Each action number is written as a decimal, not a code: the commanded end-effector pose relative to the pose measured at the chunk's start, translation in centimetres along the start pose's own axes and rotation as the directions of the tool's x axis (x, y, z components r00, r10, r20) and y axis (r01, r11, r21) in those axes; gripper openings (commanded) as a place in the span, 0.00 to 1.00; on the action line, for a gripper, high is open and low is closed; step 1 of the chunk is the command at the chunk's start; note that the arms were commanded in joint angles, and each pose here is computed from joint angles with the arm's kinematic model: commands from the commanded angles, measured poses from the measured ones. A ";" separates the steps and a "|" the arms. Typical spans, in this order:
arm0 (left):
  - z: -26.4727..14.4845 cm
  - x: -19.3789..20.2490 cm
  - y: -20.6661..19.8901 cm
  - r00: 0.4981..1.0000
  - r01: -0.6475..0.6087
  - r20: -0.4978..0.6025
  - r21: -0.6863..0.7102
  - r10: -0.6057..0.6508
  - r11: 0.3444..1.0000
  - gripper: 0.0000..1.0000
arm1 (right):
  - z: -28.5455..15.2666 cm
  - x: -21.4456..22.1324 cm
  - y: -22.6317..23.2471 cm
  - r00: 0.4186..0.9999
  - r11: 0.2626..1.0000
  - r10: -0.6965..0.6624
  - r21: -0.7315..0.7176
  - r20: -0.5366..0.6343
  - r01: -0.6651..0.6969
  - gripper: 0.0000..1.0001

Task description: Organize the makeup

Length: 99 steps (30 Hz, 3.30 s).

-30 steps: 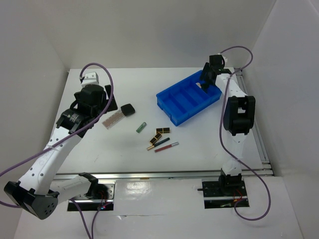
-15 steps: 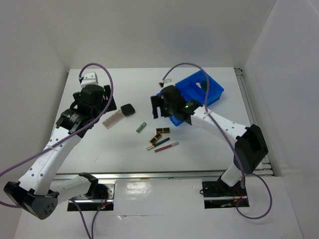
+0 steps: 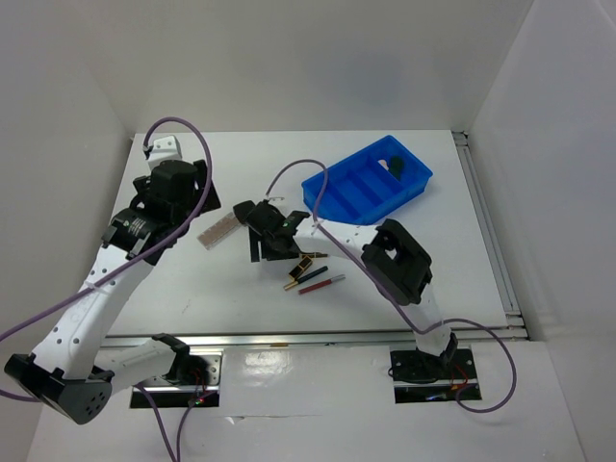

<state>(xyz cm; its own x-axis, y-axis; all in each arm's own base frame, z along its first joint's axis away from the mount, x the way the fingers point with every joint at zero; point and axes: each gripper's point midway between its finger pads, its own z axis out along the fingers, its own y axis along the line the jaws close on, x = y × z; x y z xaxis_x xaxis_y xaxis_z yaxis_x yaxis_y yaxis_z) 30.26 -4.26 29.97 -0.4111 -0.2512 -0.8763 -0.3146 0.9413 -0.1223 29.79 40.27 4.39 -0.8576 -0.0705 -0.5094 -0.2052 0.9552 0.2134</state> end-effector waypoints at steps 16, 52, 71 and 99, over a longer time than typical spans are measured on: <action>-0.6 -0.1 0.0 1.000 0.017 0.021 0.034 -0.017 0.999 1.00 | 5.0 -2.7 -1.9 0.988 0.974 0.148 0.166 0.048 -0.153 0.44; 1.0 1.7 -1.1 1.000 -0.019 -0.017 0.060 0.020 0.998 1.00 | -9.5 -27.5 -29.8 0.846 0.932 -0.006 0.309 0.533 -0.188 0.08; 1.3 2.1 -1.6 0.999 -0.023 -0.047 0.067 0.026 0.997 1.00 | -2.6 -23.6 -35.1 0.909 0.878 0.147 0.372 0.390 -0.301 0.70; 0.7 1.9 -3.7 0.995 -0.049 -0.083 0.180 0.064 0.982 1.00 | -6.5 -0.7 -7.1 0.999 0.995 0.015 0.098 0.045 -0.019 0.94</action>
<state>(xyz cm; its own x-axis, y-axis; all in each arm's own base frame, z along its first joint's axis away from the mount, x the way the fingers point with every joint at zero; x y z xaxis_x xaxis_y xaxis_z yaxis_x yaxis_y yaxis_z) 30.49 -7.08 27.11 -0.5109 -0.2339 -0.8272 -0.1959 0.9686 -0.1529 30.27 31.90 9.69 -0.8026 -0.0926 -0.5892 -0.2129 0.9673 0.1380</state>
